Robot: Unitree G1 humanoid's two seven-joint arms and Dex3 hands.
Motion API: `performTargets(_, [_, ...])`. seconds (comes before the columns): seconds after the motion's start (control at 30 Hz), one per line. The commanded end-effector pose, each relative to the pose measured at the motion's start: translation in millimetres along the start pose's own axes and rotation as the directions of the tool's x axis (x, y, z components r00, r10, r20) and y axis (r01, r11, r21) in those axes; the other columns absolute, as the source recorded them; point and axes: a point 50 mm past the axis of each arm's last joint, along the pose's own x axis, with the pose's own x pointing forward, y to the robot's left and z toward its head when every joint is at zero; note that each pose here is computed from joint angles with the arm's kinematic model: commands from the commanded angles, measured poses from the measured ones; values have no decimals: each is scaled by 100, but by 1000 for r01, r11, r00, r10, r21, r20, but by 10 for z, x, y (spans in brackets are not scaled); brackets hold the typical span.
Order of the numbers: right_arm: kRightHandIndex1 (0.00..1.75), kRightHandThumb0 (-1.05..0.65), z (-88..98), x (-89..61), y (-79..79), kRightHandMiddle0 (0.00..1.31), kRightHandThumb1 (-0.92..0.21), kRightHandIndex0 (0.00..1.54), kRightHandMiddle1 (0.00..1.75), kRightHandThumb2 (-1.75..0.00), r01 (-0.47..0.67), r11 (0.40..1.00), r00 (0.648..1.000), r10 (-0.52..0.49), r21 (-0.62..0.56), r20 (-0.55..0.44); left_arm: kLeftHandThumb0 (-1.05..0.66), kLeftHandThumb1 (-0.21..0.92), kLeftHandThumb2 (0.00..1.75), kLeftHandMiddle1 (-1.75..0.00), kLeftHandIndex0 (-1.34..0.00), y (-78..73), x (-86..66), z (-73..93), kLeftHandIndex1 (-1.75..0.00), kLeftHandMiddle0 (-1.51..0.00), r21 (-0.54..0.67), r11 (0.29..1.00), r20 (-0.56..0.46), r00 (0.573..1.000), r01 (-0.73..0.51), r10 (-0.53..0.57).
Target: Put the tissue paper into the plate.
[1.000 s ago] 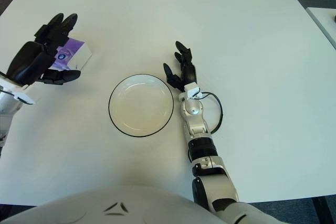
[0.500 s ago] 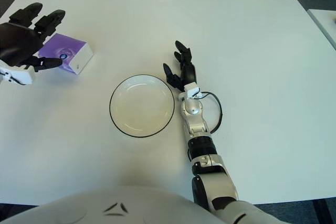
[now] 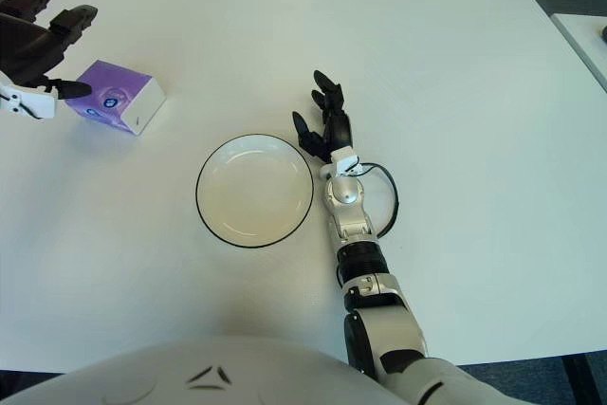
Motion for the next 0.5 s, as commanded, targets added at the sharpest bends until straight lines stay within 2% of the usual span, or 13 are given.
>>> performTargets(0.0, [58, -61, -451, -334, -31, 0, -89, 10, 61, -47, 23, 1000, 971, -24, -6, -236, -105, 92, 48, 0, 0, -146, 155, -62, -18, -3, -26, 999, -20, 999, 27, -28])
performTargets(0.1, [58, -61, -455, -333, -33, 0, -89, 10, 62, -47, 24, 1000, 971, -25, -10, -237, -105, 92, 40, 0, 0, -247, 278, -101, -17, -1, -13, 999, -17, 999, 30, -30])
performTargets(0.47, [58, -60, -468, -331, -40, 0, -89, 10, 62, -47, 28, 1000, 972, -30, -11, -234, -105, 92, 24, 0, 0, -285, 424, -189, -16, 0, 69, 997, 49, 998, 24, -27])
